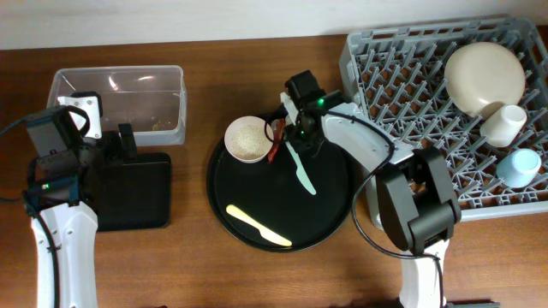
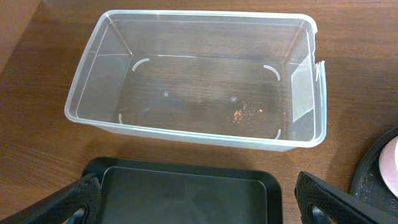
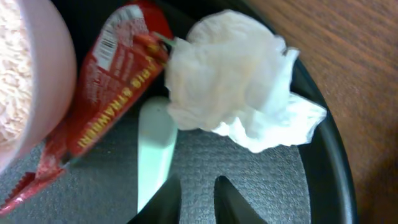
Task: Sort waste into correct bins and load items into the dishwasher rack
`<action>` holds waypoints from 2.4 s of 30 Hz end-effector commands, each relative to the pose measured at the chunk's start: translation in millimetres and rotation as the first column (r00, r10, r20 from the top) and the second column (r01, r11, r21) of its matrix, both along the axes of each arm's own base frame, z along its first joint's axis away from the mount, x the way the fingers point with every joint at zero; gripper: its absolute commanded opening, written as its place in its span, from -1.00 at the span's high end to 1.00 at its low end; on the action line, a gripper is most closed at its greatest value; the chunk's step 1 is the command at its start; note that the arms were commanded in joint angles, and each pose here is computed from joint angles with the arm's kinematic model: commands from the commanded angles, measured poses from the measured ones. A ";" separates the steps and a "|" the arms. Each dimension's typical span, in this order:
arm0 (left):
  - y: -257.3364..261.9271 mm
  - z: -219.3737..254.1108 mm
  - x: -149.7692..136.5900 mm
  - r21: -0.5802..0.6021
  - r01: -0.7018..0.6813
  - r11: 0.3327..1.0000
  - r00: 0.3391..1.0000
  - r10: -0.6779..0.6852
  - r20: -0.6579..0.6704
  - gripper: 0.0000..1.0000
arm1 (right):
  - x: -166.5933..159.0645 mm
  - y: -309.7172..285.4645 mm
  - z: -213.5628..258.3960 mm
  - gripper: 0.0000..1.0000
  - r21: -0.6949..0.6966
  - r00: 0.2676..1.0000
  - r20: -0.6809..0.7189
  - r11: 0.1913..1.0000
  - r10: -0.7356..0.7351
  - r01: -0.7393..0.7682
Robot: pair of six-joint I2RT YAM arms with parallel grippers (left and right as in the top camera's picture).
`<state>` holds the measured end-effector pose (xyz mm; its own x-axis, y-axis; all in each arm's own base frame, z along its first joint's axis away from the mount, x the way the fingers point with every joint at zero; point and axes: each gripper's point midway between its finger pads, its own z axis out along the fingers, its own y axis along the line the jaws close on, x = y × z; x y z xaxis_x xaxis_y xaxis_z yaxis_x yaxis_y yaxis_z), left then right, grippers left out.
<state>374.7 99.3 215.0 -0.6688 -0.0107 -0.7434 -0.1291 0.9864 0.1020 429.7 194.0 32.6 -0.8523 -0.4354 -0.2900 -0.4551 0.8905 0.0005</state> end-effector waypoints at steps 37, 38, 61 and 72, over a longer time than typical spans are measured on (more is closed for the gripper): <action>3.8 8.9 2.7 0.000 -0.018 1.000 1.000 0.018 0.021 -0.99 | -18.4 21.4 -50.8 0.72 0.103 0.999 -0.046 0.995 0.008 -0.004; 3.8 8.9 2.7 0.000 -0.018 1.000 1.000 0.018 0.021 -0.99 | -19.0 21.1 -50.9 0.72 0.102 0.999 -0.048 0.995 0.008 -0.003; 3.8 8.9 2.7 0.000 -0.018 1.000 1.000 0.018 0.021 -0.99 | -38.4 30.4 -51.5 0.63 0.173 0.987 -0.158 0.983 -0.028 0.056; 3.8 8.9 2.7 0.000 -0.018 1.000 1.000 0.018 0.021 -0.99 | -44.1 33.2 -51.3 0.73 0.192 0.981 -0.190 0.979 -0.035 0.072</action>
